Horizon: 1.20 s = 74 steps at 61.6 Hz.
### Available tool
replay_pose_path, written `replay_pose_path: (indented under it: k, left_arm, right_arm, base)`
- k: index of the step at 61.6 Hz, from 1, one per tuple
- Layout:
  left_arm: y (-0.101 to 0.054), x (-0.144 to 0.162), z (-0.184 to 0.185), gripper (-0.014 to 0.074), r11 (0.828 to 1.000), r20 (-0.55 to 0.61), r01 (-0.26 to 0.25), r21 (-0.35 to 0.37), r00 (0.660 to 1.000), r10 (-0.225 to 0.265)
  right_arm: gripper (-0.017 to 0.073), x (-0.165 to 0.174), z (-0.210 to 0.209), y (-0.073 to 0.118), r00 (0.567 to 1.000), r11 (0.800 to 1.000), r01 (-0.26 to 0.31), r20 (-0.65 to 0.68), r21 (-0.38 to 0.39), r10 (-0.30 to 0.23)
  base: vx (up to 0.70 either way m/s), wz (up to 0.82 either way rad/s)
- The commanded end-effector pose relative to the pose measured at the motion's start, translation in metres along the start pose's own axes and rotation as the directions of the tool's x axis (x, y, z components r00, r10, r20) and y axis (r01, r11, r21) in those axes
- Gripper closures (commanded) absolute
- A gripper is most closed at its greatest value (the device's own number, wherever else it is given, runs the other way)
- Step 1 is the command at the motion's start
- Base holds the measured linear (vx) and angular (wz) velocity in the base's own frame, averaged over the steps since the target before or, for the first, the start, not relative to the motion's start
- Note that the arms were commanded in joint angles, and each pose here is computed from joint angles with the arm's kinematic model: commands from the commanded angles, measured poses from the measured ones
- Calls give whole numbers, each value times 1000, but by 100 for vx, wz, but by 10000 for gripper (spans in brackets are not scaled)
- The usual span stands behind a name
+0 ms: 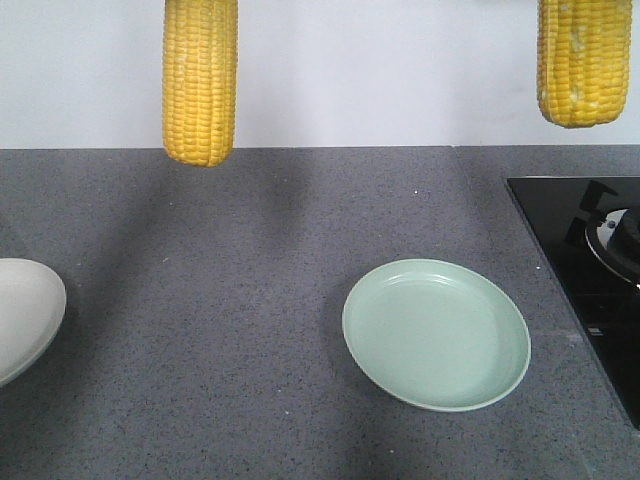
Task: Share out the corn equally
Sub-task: 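Drive the base closer to the plates, holding both cobs raised, then lower the right gripper's cob onto the pale green plate and open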
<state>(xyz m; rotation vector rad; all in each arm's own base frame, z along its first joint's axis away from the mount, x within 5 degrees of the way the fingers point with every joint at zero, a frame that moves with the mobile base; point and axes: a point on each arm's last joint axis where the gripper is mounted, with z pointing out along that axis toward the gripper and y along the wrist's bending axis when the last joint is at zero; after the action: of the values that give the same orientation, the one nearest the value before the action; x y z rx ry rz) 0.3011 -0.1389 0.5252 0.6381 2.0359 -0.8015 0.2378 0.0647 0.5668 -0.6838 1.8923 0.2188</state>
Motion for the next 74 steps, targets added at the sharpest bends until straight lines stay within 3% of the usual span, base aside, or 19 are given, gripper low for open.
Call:
replay_pose_path:
  k: [1,18,29,37,51,60,74]
  left_arm:
    - [-20,-8,-23,601,999,87,-19,39,996,15]
    - [-20,-8,-23,601,999,87,-19,39,996,15]
    - [-20,-8,-23,601,999,87,-19,39,996,15]
    - [-19,-8,-23,601,999,84,-22,26,996,20]
    - [-10,-6,-23,601,997,66,-26,-73,997,31]
    - [-4,-5,-23,601,989,54,-23,-145,998,31]
    - [5,-4,-25,601,971,36,-46,-234,998,56]
  right_arm:
    - [564,-5,-17,5,999,1000,7,52,8,-7]
    - [564,-5,-14,4,999,1000,-7,43,1,7]
    - [564,-1,9,-4,991,990,-137,-1,-14,137]
    - [564,10,42,-11,978,980,-197,-79,-35,194]
    - [564,60,114,-13,907,934,-331,-319,-135,276]
    - [564,102,147,-9,847,916,-366,-466,-163,256]
    - [564,149,183,-2,807,893,-356,-572,-274,146]
  base:
    - [0,0]
    - [0,0]
    - [0,0]
    - [0,0]
    - [0,0]
    - [0,0]
    - [0,0]
